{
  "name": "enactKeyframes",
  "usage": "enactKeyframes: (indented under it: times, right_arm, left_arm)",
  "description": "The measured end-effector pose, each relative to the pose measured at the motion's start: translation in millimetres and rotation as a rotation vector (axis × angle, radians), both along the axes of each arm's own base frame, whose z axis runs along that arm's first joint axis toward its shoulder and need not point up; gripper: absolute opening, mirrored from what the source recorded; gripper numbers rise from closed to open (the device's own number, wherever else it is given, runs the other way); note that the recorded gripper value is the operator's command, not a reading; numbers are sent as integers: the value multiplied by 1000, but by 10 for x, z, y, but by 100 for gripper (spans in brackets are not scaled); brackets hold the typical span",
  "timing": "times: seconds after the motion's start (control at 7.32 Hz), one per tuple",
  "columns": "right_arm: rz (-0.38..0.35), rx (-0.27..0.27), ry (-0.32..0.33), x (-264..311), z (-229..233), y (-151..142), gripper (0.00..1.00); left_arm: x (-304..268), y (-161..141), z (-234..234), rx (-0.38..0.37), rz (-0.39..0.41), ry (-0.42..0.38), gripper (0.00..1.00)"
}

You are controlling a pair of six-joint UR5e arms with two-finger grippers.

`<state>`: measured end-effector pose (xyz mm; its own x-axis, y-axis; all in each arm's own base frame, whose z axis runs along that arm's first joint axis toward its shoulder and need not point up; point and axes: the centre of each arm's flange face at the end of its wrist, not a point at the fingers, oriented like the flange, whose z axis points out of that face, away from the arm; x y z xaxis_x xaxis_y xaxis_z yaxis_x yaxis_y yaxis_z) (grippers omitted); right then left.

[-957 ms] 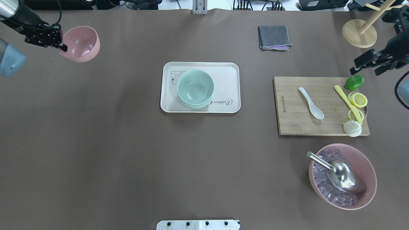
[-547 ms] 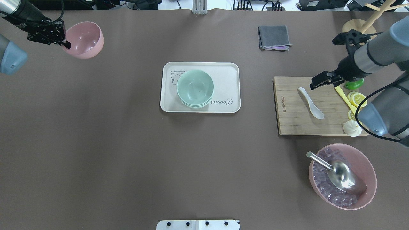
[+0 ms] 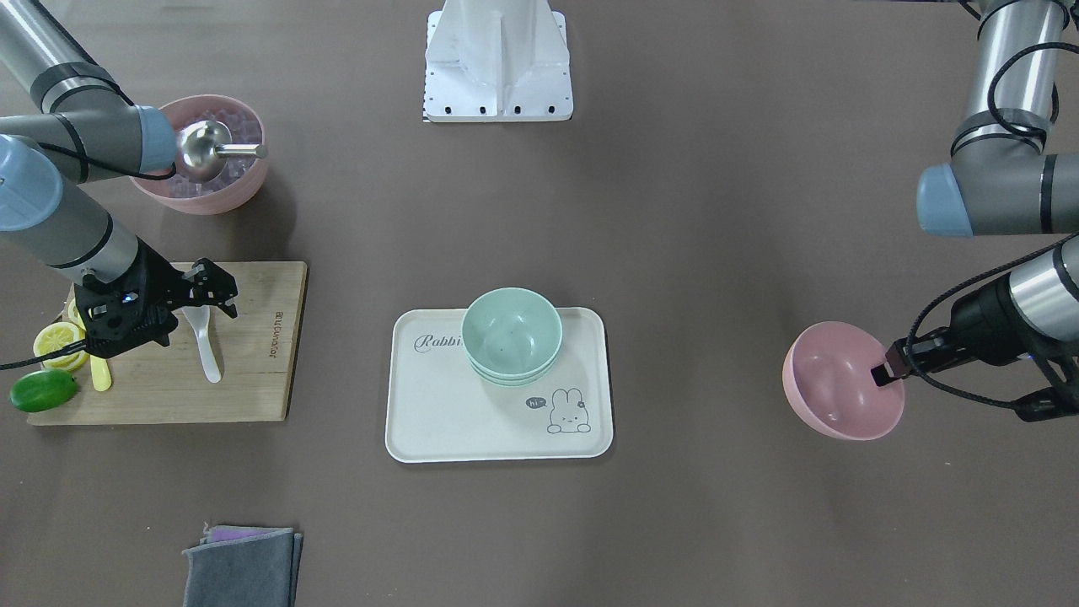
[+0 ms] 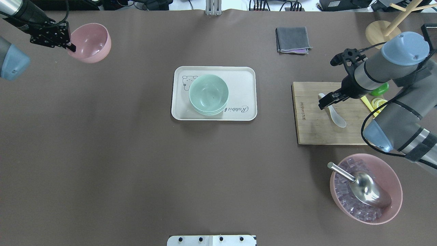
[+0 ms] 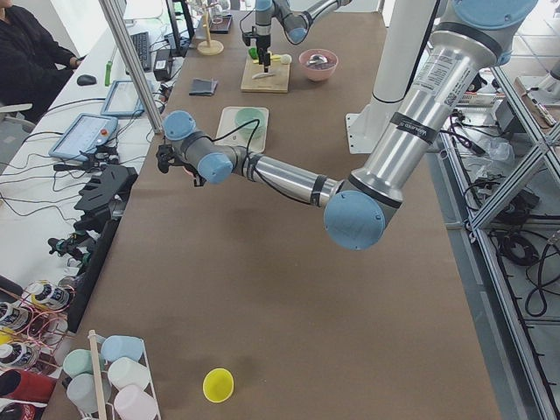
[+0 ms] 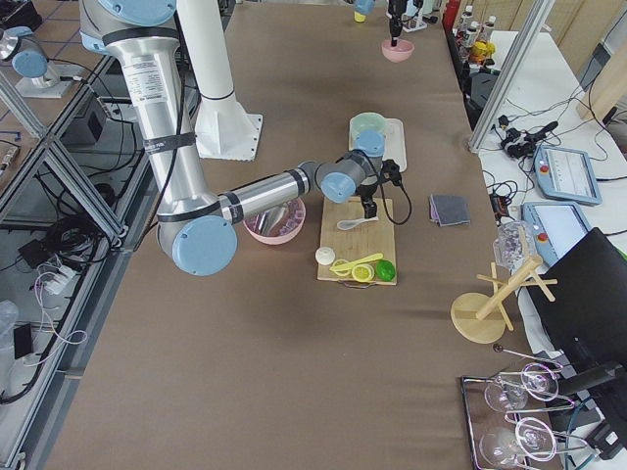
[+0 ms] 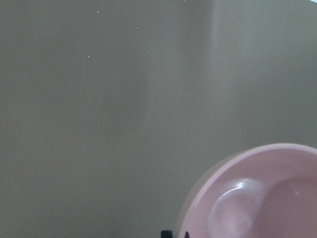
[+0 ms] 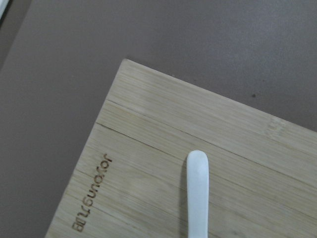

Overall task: Stack pink bowl on green and place spoon
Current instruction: 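Lift the pink bowl with the left gripper while the right grasps the white spoon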

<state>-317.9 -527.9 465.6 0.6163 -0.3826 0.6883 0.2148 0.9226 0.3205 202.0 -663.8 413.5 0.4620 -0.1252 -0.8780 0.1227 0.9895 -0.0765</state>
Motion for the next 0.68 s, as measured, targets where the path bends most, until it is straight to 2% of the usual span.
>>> enactKeyframes:
  times: [0.14,0.27,0.68]
  right_arm:
    - [-6,4,35,-83,93,-7,78]
    - [-8,5,59,-163,156,-18,73]
    - [-5,-8,88,-275,12,-133,69]
  left_arm:
    - [0,0,-1,1,0,0,0]
    - [3,2,-3,4,2,0,0]
    - [0,6,-6,9,5,1,0]
